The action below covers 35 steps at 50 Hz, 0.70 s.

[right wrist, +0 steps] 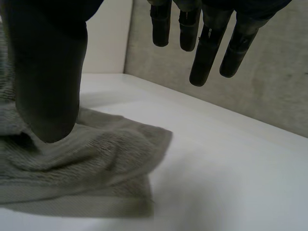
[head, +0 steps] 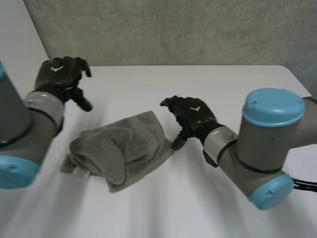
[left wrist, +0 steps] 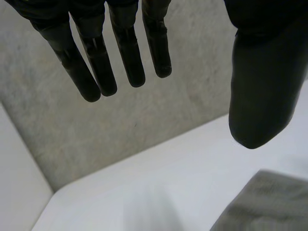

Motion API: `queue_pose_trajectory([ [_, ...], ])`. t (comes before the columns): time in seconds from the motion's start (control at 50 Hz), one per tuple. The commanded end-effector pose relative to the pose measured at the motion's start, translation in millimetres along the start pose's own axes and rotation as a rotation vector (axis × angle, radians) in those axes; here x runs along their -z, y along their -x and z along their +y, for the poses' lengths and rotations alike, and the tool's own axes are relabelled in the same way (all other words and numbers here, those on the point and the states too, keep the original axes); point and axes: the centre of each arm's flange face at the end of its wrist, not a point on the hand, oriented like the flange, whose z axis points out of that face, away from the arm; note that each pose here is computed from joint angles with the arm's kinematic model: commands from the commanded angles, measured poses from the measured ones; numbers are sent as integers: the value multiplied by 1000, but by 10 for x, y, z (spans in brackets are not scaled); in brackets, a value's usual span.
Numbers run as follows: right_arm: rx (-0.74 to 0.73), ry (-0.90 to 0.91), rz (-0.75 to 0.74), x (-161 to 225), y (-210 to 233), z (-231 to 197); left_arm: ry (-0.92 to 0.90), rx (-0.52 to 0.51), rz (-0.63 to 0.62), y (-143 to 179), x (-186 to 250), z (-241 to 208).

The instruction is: Fold the towel.

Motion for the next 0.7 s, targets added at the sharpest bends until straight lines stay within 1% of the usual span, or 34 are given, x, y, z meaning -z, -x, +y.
queue_pose_trajectory([
  [0.02, 12, 16, -44, -160, 158, 113, 117, -8, 10, 472, -64, 268],
  [0.08, 11, 33, -59, -220, 182, 178, 167, -38, 36, 585, -31, 427],
  [0.1, 11, 33, -59, -220, 182, 178, 167, -38, 36, 586, -30, 428],
  [0.14, 3, 44, -66, -290, 184, 222, 219, -81, 69, 625, 29, 596],
  [0.16, 3, 44, -66, -290, 184, 222, 220, -81, 69, 625, 29, 597],
  [0.2, -2, 70, -67, -351, 181, 294, 278, -119, 112, 583, 116, 787],
  [0.26, -6, 90, -66, -376, 176, 352, 304, -134, 129, 561, 168, 869],
  [0.36, -6, 130, -75, -471, 220, 534, 371, -154, 172, 459, 252, 1166],
  [0.42, -5, 133, -73, -492, 216, 556, 378, -154, 180, 437, 244, 1215],
  [0.52, 5, 124, -92, -569, 266, 585, 394, -164, 226, 284, 258, 1315],
  [0.58, 8, 121, -97, -587, 280, 579, 390, -164, 233, 252, 251, 1316],
  [0.7, 39, 78, -98, -597, 258, 394, 335, -183, 264, 121, 200, 1203],
])
